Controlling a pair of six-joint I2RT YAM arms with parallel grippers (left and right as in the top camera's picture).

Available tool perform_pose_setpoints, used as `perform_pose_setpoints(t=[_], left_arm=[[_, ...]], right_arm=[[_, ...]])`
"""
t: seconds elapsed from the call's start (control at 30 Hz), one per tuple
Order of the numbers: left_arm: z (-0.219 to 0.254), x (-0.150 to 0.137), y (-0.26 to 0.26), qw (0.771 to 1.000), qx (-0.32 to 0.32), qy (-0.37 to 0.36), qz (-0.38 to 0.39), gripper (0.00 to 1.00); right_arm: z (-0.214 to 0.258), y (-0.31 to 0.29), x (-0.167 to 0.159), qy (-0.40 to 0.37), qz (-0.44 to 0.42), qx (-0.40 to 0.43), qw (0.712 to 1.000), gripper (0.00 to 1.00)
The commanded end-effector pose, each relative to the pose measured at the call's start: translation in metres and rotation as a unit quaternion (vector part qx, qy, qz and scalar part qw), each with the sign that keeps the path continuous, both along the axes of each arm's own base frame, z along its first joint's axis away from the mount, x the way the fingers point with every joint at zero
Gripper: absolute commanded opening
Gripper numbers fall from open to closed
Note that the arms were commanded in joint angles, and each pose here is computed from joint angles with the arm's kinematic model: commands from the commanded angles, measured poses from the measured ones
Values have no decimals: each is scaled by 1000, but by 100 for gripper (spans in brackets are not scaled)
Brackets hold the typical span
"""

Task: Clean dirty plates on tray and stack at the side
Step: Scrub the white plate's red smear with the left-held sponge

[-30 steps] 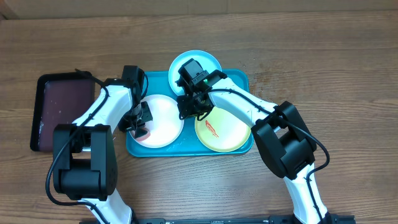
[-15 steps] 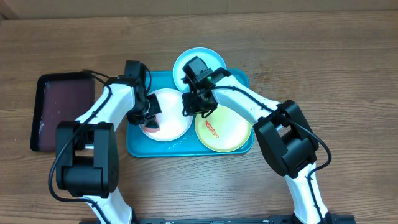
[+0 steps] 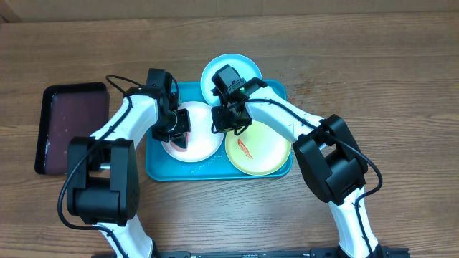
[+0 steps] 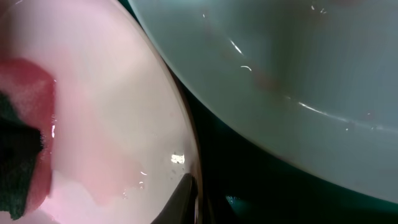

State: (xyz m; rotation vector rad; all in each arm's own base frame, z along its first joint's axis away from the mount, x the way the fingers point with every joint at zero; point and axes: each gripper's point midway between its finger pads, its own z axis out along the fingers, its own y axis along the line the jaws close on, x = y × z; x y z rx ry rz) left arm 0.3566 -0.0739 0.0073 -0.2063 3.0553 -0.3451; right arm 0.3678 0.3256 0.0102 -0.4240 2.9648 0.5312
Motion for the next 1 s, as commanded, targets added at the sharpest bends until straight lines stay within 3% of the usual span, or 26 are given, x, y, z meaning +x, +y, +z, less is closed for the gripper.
perform_pose_setpoints(t=[0.0,0.27,0.5,0.73,0.97], left_arm=[[-9,-9,-35,997,-60,20,-48,4],[-4,-6,-48,994,-99,13,-53,4],[-8,-1,-54,996,-92,11,-9,4],[-27,-4,-21,1000,13,15,20,4],[-38,3,51,978,200,-26,60,4]], right_arm=[[1,20,-10,7,24,23,999,4],[2,31,-15,1,34,29,999,4],[2,31,-14,-1,34,30,999,4],[0,27,-20,12,33,21,999,4],[0,27,-20,12,34,21,999,4]])
